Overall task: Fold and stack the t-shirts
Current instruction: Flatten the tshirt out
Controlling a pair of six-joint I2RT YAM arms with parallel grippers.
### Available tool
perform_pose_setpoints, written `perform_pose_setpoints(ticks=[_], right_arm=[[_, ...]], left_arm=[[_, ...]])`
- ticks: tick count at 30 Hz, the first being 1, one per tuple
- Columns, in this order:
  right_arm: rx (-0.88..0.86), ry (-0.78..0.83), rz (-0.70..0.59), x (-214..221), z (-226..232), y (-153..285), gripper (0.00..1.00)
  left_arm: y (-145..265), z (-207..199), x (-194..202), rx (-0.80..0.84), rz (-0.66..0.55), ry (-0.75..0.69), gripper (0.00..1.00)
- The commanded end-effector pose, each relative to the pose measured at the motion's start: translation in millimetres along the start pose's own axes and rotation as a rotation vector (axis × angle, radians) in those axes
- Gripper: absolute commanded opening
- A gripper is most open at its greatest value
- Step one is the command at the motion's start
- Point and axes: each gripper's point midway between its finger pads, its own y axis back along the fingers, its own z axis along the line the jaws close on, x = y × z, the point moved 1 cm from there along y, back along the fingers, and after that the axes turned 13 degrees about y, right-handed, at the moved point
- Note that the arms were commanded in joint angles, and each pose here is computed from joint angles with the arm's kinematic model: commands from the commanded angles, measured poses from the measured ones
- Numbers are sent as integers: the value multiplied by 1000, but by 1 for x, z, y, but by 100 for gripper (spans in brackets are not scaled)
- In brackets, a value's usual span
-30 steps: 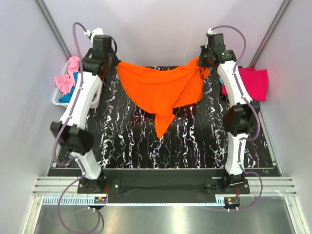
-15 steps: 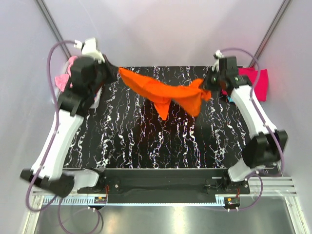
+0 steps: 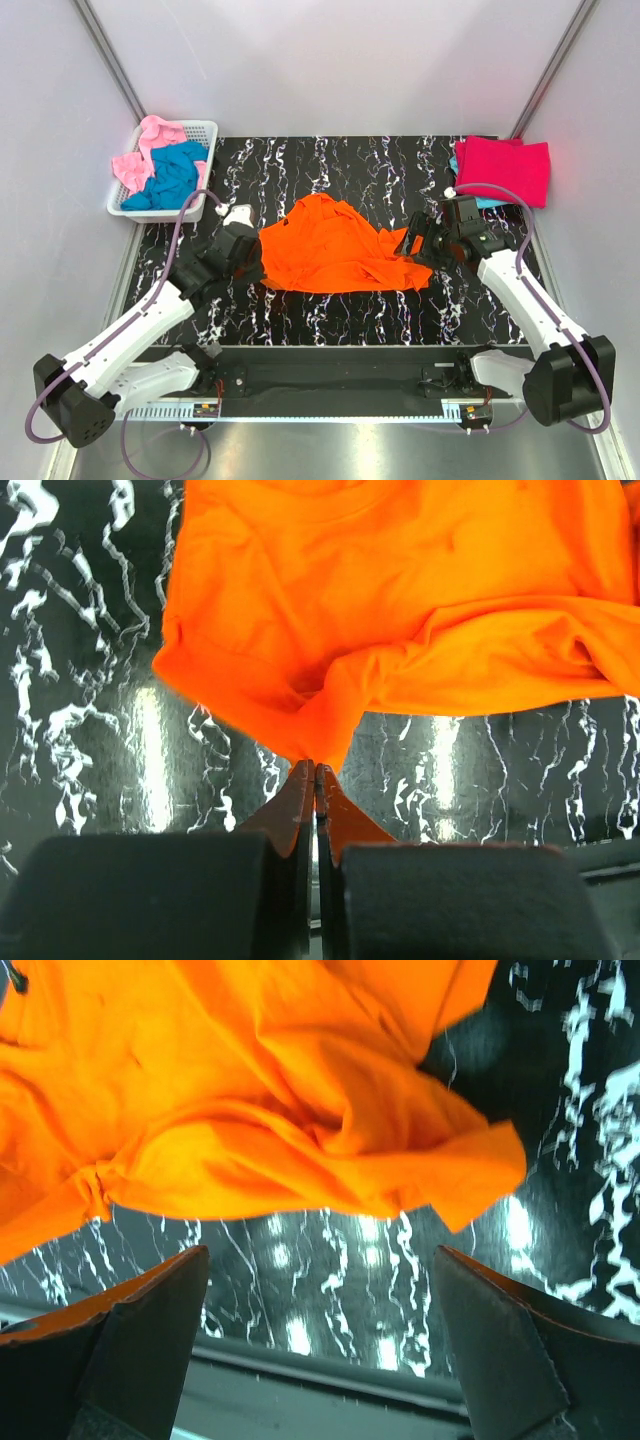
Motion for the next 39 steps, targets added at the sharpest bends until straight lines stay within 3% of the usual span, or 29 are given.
perform_pose_setpoints(ticks=[1, 2, 3, 7, 10, 14, 29, 39], right_arm=[[10, 22, -66, -20, 3, -7, 98], [18, 27, -58, -19, 1, -12, 94], [20, 28, -56, -20, 0, -18, 81], [72, 21, -20, -14, -11, -37, 57], [149, -2, 3, -4, -27, -46, 57], [280, -36, -64, -9, -49, -39, 61], [346, -212, -111, -6, -65, -39, 59], [357, -267, -59, 5, -69, -56, 55]], left_arm=[[7, -11, -15, 26, -99, 83, 0], [6, -12, -13, 22, -95, 83, 0], [3, -12, -11, 15, -88, 79, 0], [-1, -14, -3, 4, -72, 63, 0], [-2, -16, 2, 2, -63, 53, 0], [-3, -17, 5, 1, -57, 46, 0], [-3, -11, 9, -2, -59, 41, 0], [2, -9, 9, 11, -66, 50, 0]])
